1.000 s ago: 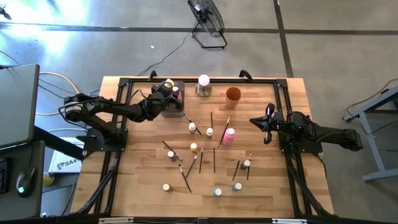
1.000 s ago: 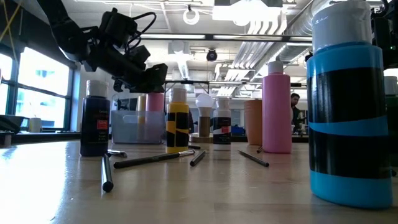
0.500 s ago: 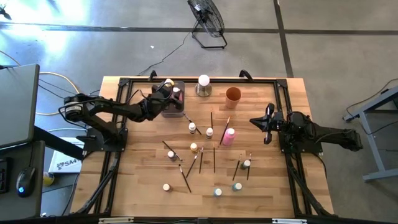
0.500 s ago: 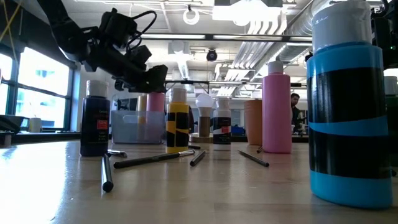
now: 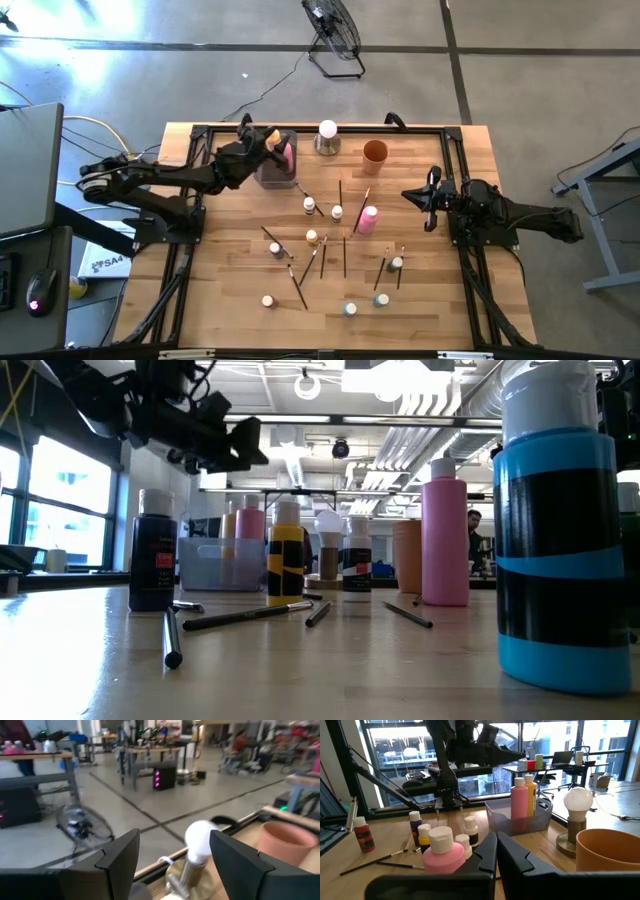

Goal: Pick & Place Paint Supplies
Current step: Put the large pink paint bottle into the gray bin

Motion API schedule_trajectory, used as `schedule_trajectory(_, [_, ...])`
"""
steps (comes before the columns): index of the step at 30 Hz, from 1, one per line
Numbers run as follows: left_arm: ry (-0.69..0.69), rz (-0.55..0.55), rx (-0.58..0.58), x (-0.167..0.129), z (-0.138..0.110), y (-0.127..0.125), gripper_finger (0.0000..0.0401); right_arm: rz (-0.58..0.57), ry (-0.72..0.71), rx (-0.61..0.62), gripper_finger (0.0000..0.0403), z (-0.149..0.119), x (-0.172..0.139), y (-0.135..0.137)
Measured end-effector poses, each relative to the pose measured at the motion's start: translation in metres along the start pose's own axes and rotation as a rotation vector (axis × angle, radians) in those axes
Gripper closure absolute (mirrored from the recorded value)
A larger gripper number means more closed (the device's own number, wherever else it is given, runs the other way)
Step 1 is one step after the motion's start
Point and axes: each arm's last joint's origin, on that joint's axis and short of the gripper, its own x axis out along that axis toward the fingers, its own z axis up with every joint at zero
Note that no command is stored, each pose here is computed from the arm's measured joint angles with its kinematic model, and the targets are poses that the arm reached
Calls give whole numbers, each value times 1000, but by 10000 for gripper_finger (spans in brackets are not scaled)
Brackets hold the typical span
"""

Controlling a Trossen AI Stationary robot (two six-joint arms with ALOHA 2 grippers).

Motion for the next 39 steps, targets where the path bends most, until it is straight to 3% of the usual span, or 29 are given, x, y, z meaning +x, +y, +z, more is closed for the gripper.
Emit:
schedule_trajectory(12, [88,-98,20,-10,3,3,162,0,0,0,399,0,0,0])
schedule_trajectory(28, [196,-750,-110,-20,3,-14,162,1,0,0,399,0,0,0])
schedule_trajectory(33, [200,-808,-101,-26,2,-22,162,1,0,-1,399,0,0,0])
schedule_trajectory(39, [160,-833,-4,-36,1,-36,162,0,0,-7,399,0,0,0])
